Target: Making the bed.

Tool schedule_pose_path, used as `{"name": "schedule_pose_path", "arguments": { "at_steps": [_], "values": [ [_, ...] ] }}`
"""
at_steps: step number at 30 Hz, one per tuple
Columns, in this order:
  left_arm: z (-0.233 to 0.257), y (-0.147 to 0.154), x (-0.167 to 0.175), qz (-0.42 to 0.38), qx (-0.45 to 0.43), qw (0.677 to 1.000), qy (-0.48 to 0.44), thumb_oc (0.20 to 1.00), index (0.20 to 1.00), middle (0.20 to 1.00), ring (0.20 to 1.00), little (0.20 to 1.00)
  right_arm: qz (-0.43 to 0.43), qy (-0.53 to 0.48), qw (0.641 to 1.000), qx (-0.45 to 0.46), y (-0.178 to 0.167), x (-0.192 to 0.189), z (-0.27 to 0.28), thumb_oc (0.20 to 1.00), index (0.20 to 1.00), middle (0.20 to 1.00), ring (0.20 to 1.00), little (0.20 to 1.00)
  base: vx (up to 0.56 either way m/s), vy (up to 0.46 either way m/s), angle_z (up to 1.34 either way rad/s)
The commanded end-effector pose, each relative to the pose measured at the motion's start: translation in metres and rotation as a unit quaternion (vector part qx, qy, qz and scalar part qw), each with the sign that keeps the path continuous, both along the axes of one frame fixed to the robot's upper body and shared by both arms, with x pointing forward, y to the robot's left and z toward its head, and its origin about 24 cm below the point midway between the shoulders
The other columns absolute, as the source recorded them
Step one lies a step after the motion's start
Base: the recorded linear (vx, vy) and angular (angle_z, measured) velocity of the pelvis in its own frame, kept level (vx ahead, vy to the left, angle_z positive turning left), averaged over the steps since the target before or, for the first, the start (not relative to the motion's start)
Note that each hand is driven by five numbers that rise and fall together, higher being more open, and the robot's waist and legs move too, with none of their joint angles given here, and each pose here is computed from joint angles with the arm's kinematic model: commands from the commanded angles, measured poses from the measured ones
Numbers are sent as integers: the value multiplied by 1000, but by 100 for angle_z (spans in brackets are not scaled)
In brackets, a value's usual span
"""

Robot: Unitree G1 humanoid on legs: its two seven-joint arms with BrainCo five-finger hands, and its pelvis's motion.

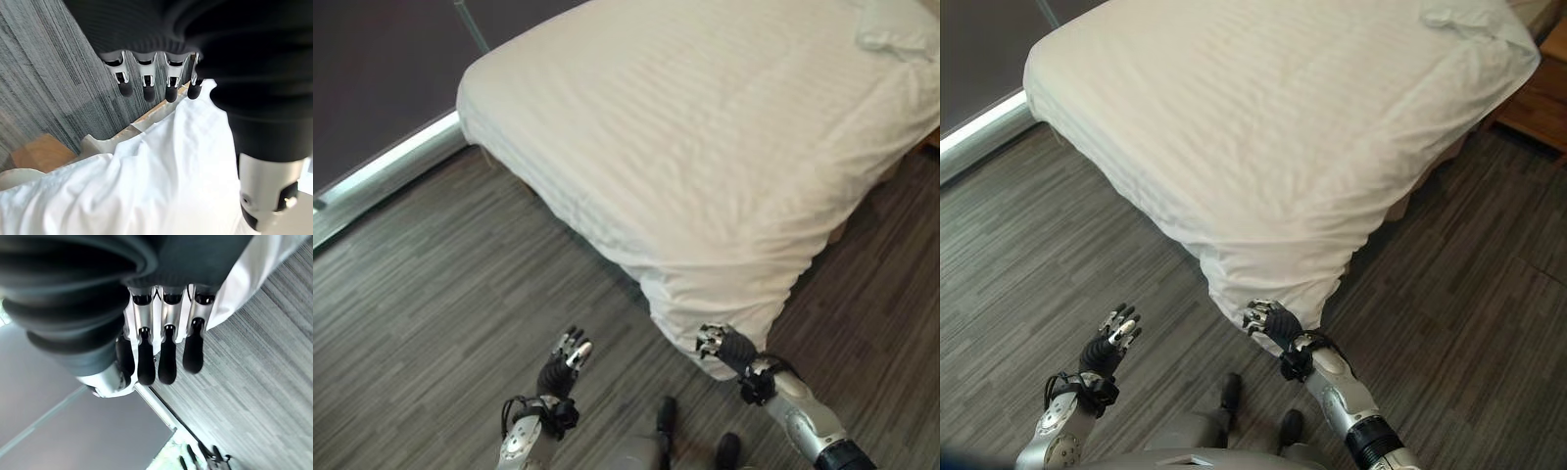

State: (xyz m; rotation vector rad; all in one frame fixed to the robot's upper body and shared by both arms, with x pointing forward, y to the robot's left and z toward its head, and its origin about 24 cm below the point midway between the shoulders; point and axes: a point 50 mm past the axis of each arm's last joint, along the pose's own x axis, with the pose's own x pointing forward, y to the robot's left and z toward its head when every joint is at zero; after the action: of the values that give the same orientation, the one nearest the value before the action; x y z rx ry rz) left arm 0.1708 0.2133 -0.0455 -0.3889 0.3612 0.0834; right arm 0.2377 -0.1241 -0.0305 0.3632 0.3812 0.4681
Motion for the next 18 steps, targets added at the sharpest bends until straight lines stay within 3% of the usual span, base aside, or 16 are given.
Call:
{"name": "schedule_pose_path", "arguments": {
  "at_steps": [1, 11, 18],
  "values": [
    [19, -1, 24, -22, 6, 998, -66, 1000, 1000, 1000, 1000, 1000, -23, -61, 996, 52, 3, 24, 30, 200, 200, 200, 200, 200, 0, 0, 0],
    [20, -1, 25, -40, 11, 997, -66, 1000, 1000, 1000, 1000, 1000, -98, -119, 987, 51, -22, 56, 62, 200, 200, 200, 200, 200, -21, -2, 4],
    [23, -5, 31, -52, 7, 996, -71, 1000, 1000, 1000, 1000, 1000, -215, -79, 971, 63, -55, 81, 57, 200, 200, 200, 200, 200, -53, 5, 6]
  ]
}}
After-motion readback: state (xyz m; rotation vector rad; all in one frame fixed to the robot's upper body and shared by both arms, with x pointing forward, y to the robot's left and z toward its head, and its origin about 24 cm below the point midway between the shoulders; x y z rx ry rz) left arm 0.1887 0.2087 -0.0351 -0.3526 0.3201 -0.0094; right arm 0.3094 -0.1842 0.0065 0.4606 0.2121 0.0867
